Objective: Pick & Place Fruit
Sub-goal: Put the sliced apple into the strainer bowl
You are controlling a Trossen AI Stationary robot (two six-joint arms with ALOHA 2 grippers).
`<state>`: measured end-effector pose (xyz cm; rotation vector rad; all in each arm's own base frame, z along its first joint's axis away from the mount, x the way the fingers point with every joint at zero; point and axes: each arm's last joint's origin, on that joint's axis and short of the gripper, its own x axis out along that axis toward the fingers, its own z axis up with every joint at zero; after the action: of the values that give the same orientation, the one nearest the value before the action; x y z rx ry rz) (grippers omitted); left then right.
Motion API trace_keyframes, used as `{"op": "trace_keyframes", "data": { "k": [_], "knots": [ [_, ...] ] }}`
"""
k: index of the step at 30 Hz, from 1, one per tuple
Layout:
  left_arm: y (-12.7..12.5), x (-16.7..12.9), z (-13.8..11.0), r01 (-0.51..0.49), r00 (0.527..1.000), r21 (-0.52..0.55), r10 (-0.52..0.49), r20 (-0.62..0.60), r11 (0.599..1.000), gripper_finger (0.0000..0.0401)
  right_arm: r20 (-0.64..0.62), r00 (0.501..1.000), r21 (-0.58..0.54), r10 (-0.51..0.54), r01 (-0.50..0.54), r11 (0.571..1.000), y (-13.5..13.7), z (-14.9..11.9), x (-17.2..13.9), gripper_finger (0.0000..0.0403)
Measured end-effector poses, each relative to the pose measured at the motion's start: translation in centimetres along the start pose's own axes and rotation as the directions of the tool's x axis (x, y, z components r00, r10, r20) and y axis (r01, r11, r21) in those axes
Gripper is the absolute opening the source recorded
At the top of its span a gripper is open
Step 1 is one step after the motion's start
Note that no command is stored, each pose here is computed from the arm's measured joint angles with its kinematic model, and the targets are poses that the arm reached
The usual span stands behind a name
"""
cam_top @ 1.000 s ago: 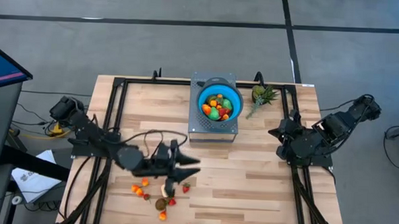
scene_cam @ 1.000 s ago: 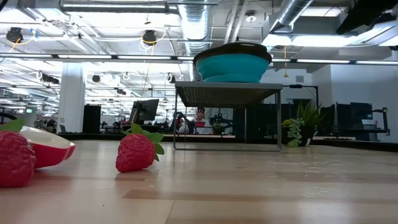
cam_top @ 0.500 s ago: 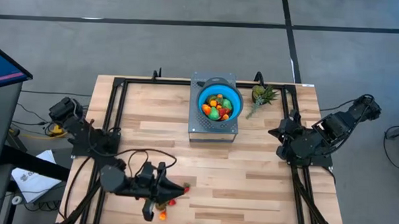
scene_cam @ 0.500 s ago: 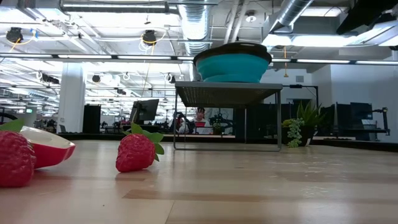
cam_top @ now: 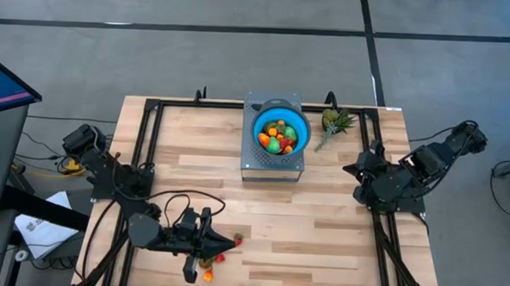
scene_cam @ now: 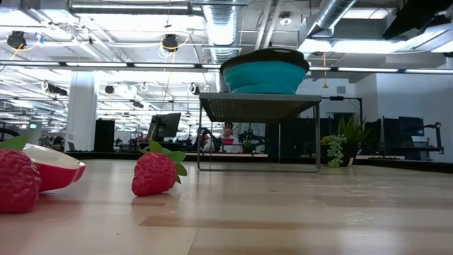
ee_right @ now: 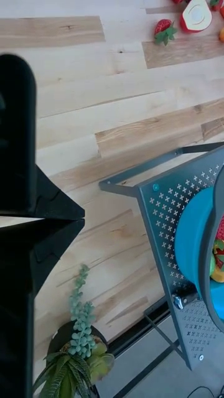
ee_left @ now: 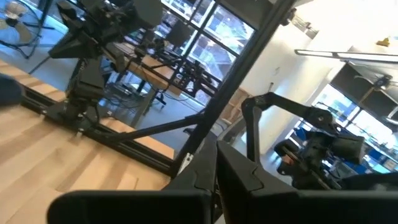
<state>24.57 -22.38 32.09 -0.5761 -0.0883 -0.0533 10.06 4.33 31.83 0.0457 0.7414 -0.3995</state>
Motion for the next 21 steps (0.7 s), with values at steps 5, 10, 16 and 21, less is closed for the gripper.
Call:
{"op": "trace_keyframes", "data": {
  "k": [5, 10, 16, 21],
  "knots": [
    [0.0, 0.0, 0.0, 0.015, 1.000, -0.001, -0.015, -0.008, 1.000, 0.0005, 0.000, 1.000, 0.001, 0.000, 0.000, 1.000, 0.0, 0.0, 0.0, 0.0000],
    [-0.1, 0.0, 0.0, 0.017, 1.000, -0.004, -0.017, -0.009, 1.000, 0.0003, 0.000, 1.000, 0.002, 0.000, 0.000, 1.000, 0.0, 0.0, 0.0, 0.0000],
    [0.1, 0.1, -1.0, -0.023, 0.999, 0.000, 0.023, -0.033, 1.000, 0.0002, 0.000, 1.000, 0.002, 0.000, 0.000, 1.000, 0.0, 0.0, 0.0, 0.0000],
    [0.4, 1.0, -0.5, -0.056, 0.998, 0.001, 0.056, -0.024, 0.998, 0.0002, 0.000, 1.000, 0.002, 0.000, 0.000, 1.000, 0.0, 0.0, 0.0, 0.0000]
  ]
}}
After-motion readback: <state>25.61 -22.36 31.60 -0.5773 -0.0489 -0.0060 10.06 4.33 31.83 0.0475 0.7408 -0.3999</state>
